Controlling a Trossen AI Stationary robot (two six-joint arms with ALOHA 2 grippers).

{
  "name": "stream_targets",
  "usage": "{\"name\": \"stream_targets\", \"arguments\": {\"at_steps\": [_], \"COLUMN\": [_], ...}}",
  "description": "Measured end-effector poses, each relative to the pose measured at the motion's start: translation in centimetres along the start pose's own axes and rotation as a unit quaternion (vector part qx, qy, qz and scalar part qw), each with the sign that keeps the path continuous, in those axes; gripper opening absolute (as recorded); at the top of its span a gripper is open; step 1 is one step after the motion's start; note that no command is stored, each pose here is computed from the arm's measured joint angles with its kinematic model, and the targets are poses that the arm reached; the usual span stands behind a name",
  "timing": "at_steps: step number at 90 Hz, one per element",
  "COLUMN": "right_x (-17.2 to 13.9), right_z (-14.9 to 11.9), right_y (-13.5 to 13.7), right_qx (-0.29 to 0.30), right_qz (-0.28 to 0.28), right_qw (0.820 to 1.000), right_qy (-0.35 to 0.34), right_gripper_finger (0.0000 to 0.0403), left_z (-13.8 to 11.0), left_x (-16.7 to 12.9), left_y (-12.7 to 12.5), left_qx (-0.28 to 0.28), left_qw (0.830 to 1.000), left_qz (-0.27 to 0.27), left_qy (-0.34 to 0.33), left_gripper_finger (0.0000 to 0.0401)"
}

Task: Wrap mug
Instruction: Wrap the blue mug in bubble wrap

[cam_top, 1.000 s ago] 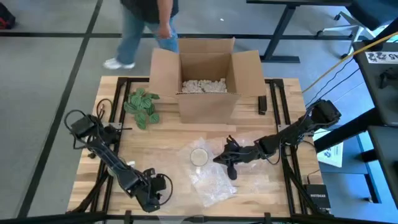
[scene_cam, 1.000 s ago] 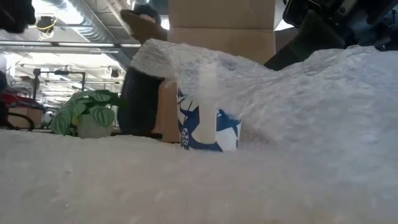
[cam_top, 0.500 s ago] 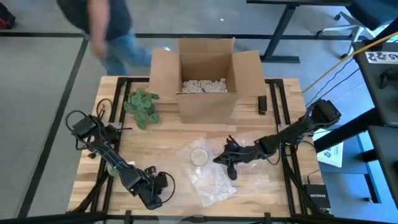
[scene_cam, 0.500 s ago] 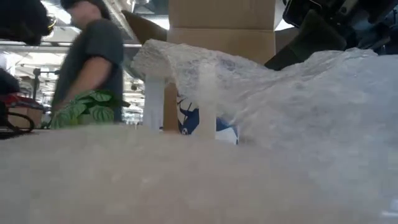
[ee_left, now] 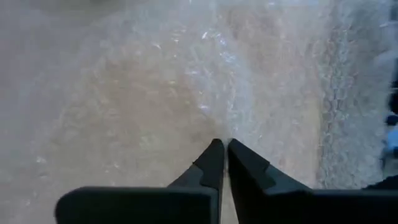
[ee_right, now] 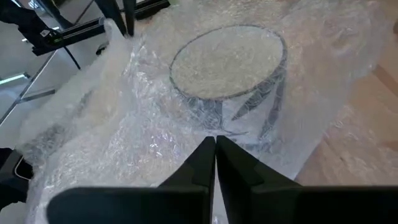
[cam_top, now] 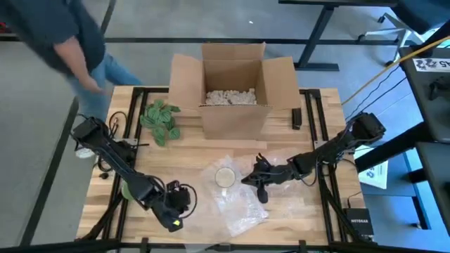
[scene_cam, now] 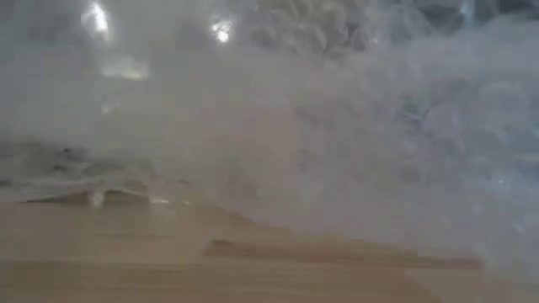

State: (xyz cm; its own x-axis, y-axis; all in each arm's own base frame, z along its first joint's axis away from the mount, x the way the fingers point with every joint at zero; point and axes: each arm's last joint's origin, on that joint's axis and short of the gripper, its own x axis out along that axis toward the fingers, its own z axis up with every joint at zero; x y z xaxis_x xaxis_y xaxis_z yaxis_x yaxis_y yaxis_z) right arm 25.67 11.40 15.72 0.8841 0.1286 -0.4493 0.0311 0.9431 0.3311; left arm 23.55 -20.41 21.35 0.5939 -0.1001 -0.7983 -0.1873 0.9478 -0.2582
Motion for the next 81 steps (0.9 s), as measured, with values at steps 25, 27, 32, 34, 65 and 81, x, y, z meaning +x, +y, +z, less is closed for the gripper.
{"name": "stream_targets", "arguments": {"at_steps": [25, 27, 32, 34, 65, 81], "right_x": [0.0, 0.0, 0.0, 0.0, 0.0, 0.0], "right_z": [0.0, 0.0, 0.0, 0.0, 0.3, 0.5], "right_y": [0.0, 0.0, 0.0, 0.0, 0.2, 0.3], "right_qx": [0.000, 0.000, 0.000, 0.000, -0.002, -0.008], "right_qz": [0.000, 0.000, 0.000, 0.001, 0.017, 0.015], "right_qw": [1.000, 1.000, 1.000, 1.000, 1.000, 0.999], "right_qy": [0.001, 0.001, 0.001, 0.001, -0.012, -0.027], "right_gripper_finger": [0.0000, 0.0000, 0.0000, 0.0000, 0.0000, 0.0000], "left_z": [1.9, 2.0, 2.5, 2.7, 5.2, 6.2], "left_x": [-1.7, -1.8, -1.9, -2.0, -1.8, -1.7], "left_y": [1.0, 1.1, 1.5, 1.6, 3.0, 3.4], "left_qx": [0.012, 0.014, 0.012, 0.013, 0.019, 0.022], "left_qw": [0.999, 0.999, 0.998, 0.998, 0.995, 0.993], "left_qz": [0.002, 0.003, 0.006, 0.007, 0.009, 0.008], "left_qy": [-0.046, -0.049, -0.056, -0.058, -0.101, -0.119], "left_gripper_finger": [0.0000, 0.0000, 0.0000, 0.0000, 0.0000, 0.0000]}}
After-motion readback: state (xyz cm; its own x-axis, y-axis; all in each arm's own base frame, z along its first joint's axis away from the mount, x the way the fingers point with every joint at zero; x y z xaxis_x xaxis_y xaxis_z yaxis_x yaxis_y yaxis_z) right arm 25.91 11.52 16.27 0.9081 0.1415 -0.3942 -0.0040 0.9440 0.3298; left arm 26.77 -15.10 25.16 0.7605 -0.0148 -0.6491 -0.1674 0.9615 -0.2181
